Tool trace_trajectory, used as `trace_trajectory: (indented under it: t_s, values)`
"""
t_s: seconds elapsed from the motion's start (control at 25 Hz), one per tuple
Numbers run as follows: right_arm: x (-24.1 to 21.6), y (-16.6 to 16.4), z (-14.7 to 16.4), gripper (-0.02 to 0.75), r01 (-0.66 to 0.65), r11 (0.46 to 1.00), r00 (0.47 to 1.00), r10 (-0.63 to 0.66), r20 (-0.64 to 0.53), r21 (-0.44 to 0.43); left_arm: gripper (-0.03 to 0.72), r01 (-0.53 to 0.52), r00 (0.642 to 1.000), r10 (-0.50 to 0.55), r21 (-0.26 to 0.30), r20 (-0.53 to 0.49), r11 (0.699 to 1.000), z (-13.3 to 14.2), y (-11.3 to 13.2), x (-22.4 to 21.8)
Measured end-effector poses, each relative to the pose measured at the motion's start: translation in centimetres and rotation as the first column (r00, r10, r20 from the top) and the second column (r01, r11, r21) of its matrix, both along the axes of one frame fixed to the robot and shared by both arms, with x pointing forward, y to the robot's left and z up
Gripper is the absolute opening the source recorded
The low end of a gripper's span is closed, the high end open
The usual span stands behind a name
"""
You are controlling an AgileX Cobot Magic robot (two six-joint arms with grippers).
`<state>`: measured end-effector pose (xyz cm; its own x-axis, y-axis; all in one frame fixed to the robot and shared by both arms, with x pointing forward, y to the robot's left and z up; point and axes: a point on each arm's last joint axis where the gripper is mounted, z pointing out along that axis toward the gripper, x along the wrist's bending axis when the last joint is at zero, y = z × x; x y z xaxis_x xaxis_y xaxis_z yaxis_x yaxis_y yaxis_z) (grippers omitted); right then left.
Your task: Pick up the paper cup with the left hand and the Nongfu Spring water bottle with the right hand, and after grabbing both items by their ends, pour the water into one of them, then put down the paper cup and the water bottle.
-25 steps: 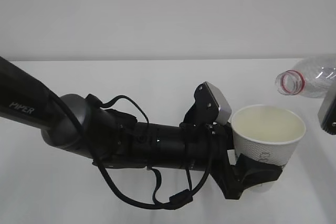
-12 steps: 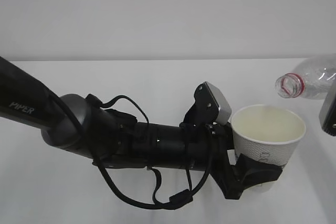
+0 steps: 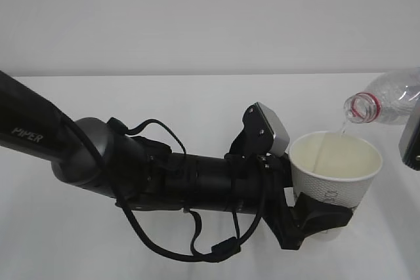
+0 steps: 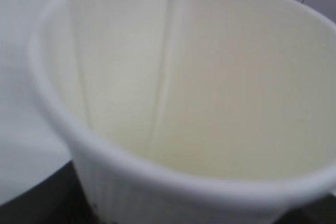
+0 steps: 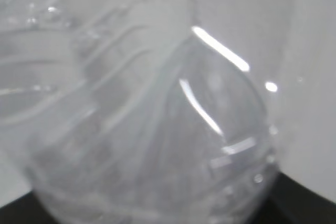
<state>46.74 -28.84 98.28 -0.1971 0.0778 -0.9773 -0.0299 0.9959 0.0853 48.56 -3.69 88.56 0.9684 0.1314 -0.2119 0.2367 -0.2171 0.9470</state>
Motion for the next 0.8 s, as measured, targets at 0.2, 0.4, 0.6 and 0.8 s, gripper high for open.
trace_trajectory:
  t_s: [0.2,0.4,0.6,0.8]
  values:
    - [0.01,0.0,0.05,0.463,0.0,1.0,1.0,0.0,0.006,-0.001,0.534,0.0,1.0,0.0,0.0,0.0,1.0,0.0,0.0,0.0]
    - [0.01,0.0,0.05,0.463,0.0,1.0,1.0,0.0,0.006,-0.001,0.534,0.0,1.0,0.0,0.0,0.0,1.0,0.0,0.0,0.0]
    - [0.01,-0.04,0.05,0.463,0.005,1.0,1.0,-0.005,0.006,0.003,0.534,0.0,1.0,0.0,0.0,0.0,1.0,0.0,0.0,0.0]
    - [0.01,-0.04,0.06,0.463,0.005,1.0,1.0,-0.005,0.006,0.003,0.534,0.0,1.0,0.0,0.0,0.0,1.0,0.0,0.0,0.0]
